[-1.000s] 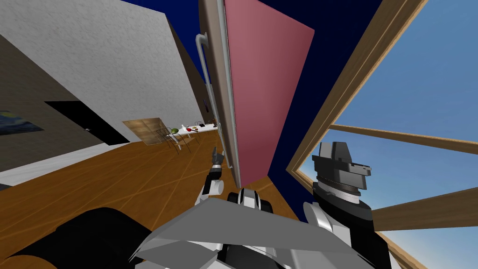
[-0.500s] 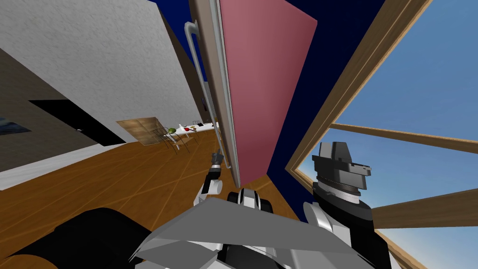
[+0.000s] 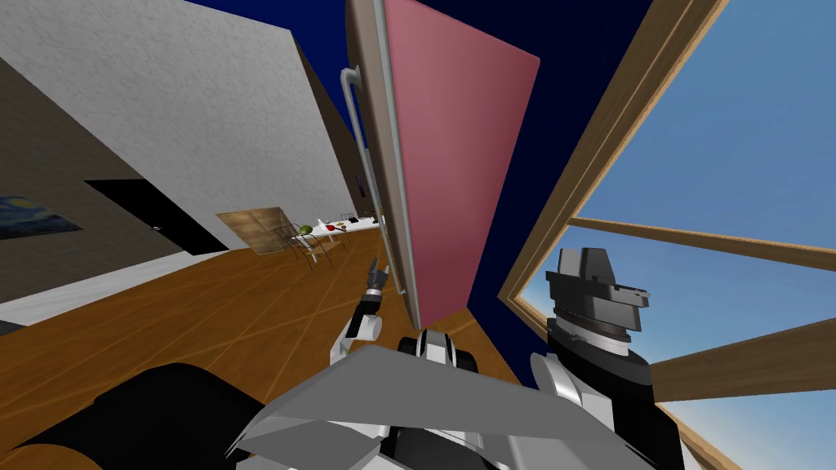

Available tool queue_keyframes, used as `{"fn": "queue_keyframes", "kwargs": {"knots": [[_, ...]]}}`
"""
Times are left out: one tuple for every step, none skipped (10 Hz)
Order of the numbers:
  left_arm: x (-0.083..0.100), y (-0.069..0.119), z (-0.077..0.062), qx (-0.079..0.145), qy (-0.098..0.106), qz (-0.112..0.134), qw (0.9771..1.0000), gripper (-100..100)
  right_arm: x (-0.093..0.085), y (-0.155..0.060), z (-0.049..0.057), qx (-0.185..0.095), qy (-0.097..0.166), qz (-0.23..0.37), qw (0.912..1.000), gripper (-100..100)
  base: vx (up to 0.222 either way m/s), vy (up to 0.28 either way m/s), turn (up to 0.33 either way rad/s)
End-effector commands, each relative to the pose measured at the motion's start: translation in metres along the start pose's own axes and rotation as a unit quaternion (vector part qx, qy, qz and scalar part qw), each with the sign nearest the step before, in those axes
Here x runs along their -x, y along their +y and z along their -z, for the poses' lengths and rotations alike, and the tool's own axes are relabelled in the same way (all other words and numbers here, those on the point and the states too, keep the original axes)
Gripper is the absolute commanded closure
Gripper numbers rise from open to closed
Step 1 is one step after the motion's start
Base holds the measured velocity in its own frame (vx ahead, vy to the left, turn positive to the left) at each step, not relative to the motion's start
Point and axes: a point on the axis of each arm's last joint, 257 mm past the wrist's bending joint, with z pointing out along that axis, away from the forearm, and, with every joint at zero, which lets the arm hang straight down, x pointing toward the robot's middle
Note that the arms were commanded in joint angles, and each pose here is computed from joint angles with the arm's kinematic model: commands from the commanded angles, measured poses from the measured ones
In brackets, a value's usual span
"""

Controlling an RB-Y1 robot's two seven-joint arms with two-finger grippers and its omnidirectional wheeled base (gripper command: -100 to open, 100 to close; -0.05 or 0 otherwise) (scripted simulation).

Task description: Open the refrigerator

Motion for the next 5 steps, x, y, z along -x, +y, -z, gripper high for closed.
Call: {"fn": "queue_keyframes", "kwargs": {"knots": [[0.017,0.020,0.008,0.024,-0.011,-0.002,0.9996,-100,0.000,0.000,0.000,0.000,0.000,0.000,1.0000,0,0.021,-0.037,0.058],[0.020,0.023,0.010,0.027,-0.014,0.001,0.9995,-100,0.000,0.000,0.000,0.000,0.000,0.000,1.0000,0,0.019,-0.031,0.031],[0.024,0.030,0.013,0.031,-0.023,0.008,0.9992,-100,0.000,0.000,0.000,0.000,0.000,0.000,1.0000,0,0.028,-0.036,0.043],[0.029,0.037,0.016,0.035,-0.031,0.016,0.9988,-100,0.000,0.000,0.000,0.000,0.000,0.000,1.0000,0,0.031,-0.041,0.049],[0.031,0.040,0.018,0.036,-0.036,0.020,0.9985,-100,0.000,0.000,0.000,0.000,0.000,0.000,1.0000,0,0.017,-0.040,0.033]]}}
